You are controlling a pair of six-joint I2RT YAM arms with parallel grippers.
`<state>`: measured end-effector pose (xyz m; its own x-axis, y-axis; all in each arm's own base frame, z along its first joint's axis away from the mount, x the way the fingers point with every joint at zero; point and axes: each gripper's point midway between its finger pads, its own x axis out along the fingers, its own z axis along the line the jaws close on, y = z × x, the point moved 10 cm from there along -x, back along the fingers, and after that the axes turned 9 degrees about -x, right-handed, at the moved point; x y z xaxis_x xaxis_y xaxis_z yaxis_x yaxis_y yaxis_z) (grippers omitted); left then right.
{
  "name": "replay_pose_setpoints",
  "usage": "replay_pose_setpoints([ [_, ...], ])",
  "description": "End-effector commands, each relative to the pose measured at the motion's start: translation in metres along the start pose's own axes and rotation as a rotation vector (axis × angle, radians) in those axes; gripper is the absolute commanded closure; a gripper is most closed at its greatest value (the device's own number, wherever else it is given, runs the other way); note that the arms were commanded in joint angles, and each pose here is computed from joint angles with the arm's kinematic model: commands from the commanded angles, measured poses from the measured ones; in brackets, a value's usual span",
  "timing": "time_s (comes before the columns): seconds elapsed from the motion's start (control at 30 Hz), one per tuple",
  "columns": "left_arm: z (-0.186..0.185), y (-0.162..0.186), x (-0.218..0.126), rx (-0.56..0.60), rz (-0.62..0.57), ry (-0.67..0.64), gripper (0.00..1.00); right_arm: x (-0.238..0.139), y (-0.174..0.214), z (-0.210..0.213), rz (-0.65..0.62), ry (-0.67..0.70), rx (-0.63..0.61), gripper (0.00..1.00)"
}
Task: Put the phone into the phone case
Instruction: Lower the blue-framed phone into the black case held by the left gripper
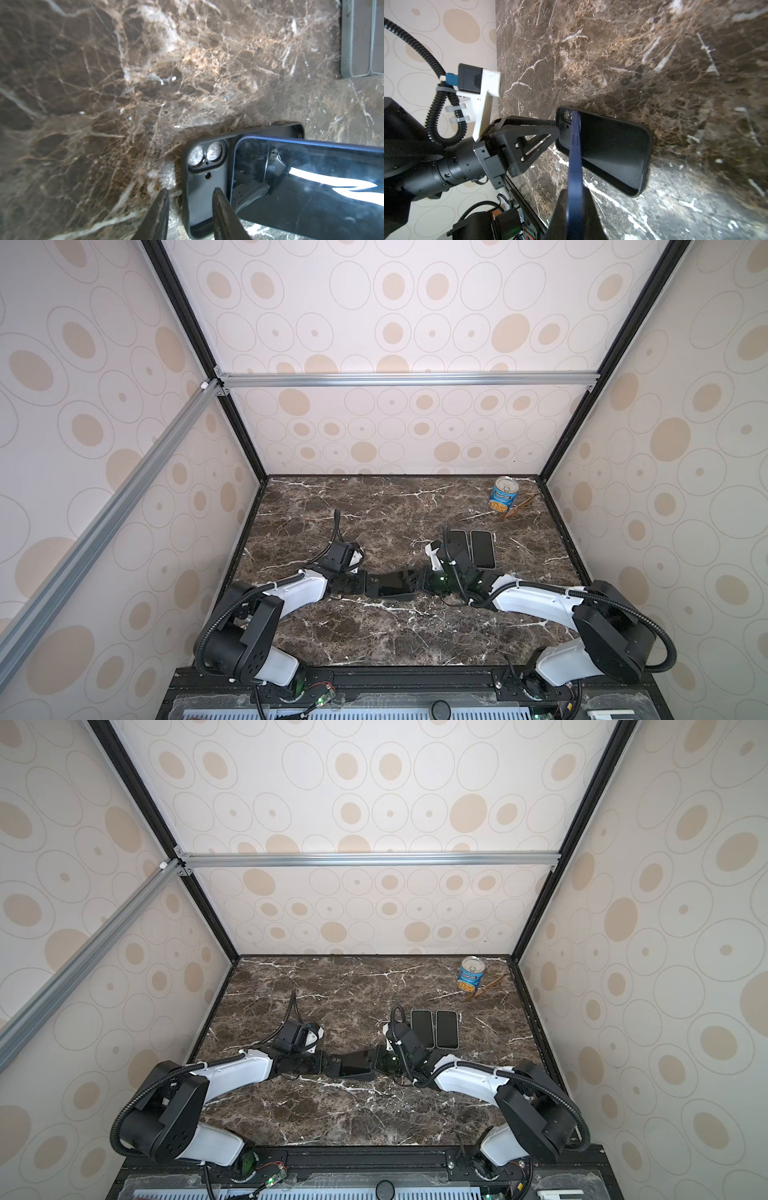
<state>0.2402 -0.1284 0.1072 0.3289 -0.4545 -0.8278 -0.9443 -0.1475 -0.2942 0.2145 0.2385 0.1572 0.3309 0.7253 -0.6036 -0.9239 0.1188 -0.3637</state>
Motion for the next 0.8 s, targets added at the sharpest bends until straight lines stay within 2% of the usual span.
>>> replay_pose_setpoints([
  [0.0, 0.002, 0.002, 0.004, -0.016, 0.02, 0.007, 0.65, 0.006, 0.004, -0.001, 0.008, -0.038, 0.037, 1.0],
  [0.37, -0.001, 0.008, 0.011, -0.015, 0.067, 0.049, 0.65, 0.014, 0.012, -0.031, 0.04, -0.027, 0.123, 1.0],
  [0.77, -0.004, 0.012, 0.017, -0.017, 0.098, 0.072, 0.65, 0.036, 0.022, -0.049, 0.097, -0.095, 0.185, 1.0],
])
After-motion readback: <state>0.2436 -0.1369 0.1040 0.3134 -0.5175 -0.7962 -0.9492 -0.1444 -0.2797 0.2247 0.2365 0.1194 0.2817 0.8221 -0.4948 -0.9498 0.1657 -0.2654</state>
